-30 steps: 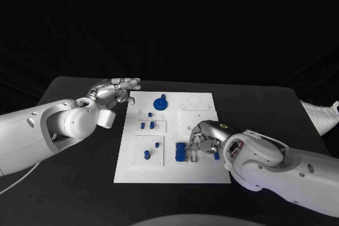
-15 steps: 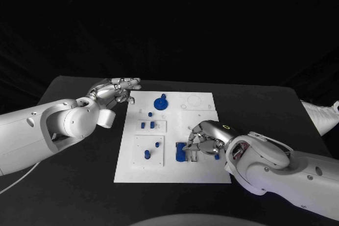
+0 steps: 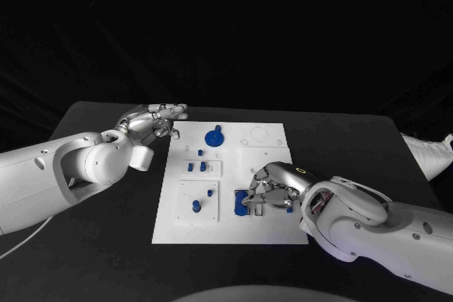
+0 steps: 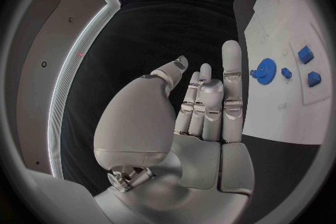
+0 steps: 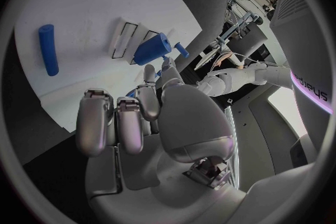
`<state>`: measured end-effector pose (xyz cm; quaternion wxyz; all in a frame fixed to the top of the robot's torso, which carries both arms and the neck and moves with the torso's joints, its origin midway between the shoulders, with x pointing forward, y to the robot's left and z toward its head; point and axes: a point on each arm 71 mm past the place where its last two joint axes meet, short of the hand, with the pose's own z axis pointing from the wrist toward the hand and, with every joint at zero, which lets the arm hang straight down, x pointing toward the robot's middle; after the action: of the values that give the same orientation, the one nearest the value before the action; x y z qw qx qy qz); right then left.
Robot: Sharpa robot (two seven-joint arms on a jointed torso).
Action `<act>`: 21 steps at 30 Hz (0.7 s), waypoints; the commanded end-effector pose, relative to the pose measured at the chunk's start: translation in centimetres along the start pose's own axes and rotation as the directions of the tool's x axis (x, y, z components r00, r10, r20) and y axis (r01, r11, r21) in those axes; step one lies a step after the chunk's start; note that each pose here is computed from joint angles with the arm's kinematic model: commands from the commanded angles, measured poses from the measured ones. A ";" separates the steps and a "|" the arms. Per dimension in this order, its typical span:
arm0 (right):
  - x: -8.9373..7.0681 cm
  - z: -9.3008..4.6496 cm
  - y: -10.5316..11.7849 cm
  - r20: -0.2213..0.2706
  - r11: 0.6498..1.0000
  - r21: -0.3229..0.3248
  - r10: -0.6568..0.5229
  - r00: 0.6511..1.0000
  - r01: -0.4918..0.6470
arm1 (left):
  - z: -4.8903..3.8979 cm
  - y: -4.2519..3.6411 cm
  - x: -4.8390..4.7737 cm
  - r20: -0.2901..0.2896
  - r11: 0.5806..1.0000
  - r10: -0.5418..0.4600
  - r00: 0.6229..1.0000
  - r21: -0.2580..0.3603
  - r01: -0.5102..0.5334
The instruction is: Assemble the parts on the task board
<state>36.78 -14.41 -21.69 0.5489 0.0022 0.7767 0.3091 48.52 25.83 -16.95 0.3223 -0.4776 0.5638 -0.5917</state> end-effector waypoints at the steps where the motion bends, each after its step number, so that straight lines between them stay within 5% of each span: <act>1: 0.5 0.1 0.1 -0.052 1.000 -0.009 -0.015 0.999 0.015 | 0.03 -0.03 0.27 -0.022 1.000 -0.008 1.000 0.004 0.008; 21: 0.6 0.4 0.2 -0.055 0.999 0.003 -0.041 0.998 0.041 | -0.01 -0.03 0.23 -0.020 1.000 -0.008 1.000 0.003 0.008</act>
<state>36.86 -13.82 -22.01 0.5354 -0.0107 0.7871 0.3062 48.51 25.85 -16.96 0.3219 -0.4778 0.5642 -0.5915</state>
